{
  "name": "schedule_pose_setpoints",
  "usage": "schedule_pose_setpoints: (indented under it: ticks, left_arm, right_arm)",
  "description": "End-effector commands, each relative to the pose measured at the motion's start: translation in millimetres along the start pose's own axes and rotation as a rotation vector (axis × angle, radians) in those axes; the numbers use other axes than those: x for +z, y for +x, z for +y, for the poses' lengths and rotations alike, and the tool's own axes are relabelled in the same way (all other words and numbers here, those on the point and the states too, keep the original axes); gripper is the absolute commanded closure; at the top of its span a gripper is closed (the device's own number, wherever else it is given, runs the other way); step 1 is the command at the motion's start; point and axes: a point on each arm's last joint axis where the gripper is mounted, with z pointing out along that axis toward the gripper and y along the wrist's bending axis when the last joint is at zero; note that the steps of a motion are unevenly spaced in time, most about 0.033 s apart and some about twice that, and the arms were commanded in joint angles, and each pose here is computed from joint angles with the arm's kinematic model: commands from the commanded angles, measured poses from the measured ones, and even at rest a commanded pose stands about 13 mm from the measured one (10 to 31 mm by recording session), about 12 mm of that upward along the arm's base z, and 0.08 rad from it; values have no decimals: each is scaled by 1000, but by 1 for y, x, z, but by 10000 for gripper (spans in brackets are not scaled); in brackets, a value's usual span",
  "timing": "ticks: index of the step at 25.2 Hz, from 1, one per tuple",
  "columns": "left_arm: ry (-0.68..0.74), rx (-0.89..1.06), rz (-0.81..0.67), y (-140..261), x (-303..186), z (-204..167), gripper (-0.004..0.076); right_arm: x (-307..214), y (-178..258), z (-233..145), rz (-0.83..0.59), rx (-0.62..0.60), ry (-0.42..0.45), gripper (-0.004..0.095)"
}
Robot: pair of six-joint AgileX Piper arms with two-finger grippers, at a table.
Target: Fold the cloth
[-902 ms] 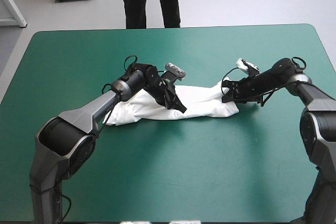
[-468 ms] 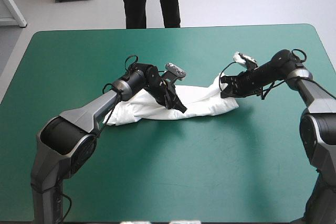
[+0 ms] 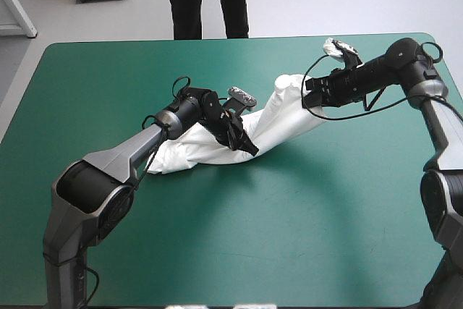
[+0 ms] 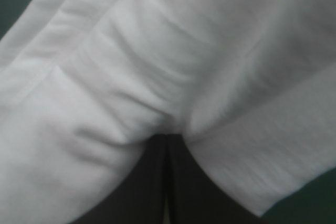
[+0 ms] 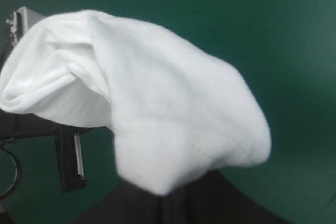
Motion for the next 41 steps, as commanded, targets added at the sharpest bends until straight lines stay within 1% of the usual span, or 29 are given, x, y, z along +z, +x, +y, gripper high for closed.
schedule_pose_setpoints:
  ticks: [1, 5, 9, 12, 13, 14, 15, 16, 17, 18, 19, 20, 23, 27, 30, 32, 34, 37, 41]
  left_arm:
    - [-5, 7, -90, -13, -26, -7, 734]
    - [-25, 24, -98, -18, -35, -7, 734]
    - [-122, 46, -100, -32, -75, -5, 734]
    - [-201, 80, -151, -42, -119, -7, 734]
    - [-272, 90, -195, -46, -154, -9, 734]
    - [-306, 93, -220, -46, -171, -10, 734]
    - [-379, 91, -271, -42, -210, -12, 734]
    - [-408, 82, -295, -38, -227, -11, 734]
    - [-452, 67, -355, -30, -260, -14, 734]
    - [-479, 59, -405, -20, -287, -17, 734]
    - [-509, 46, -470, -3, -323, -23, 734]
    - [-529, 38, -515, 11, -348, -29, 734]
    - [-579, 33, -581, 34, -384, -40, 734]
    - [-612, 37, -658, 58, -416, -54, 734]
    - [-612, 30, -667, 68, -424, -59, 734]
    - [-607, 28, -660, 69, -424, -59, 734]
    - [-606, 28, -659, 69, -424, -59, 734]
    - [-607, 28, -661, 69, -424, -60, 734]
    - [-607, 28, -661, 69, -424, -60, 734]
  right_arm:
    - [-33, -7, 32, -108, -65, -45, 920]
    - [-33, -7, 31, -108, -65, -43, 919]
    - [-33, -7, 31, -113, -65, -41, 919]
    - [-31, -8, 35, -115, -72, -43, 919]
    - [-26, -8, 40, -113, -83, -50, 919]
    - [-24, -7, 44, -111, -88, -59, 919]
    - [-17, -7, 55, -109, -103, -85, 919]
    - [-14, -7, 61, -114, -107, -101, 919]
    - [-7, -7, 73, -114, -124, -125, 919]
    - [-1, -7, 83, -124, -139, -137, 919]
    - [10, -6, 100, -138, -159, -168, 919]
    - [19, -4, 113, -146, -171, -193, 919]
    - [43, 1, 134, -136, -198, -217, 919]
    - [75, 5, 157, -142, -233, -246, 919]
    - [107, 7, 176, -99, -274, -292, 914]
    - [118, 8, 182, -63, -305, -316, 871]
    - [127, 8, 188, -26, -329, -349, 798]
    - [132, 6, 194, 8, -359, -378, 638]
    - [121, -1, 205, 2, -412, -408, 373]
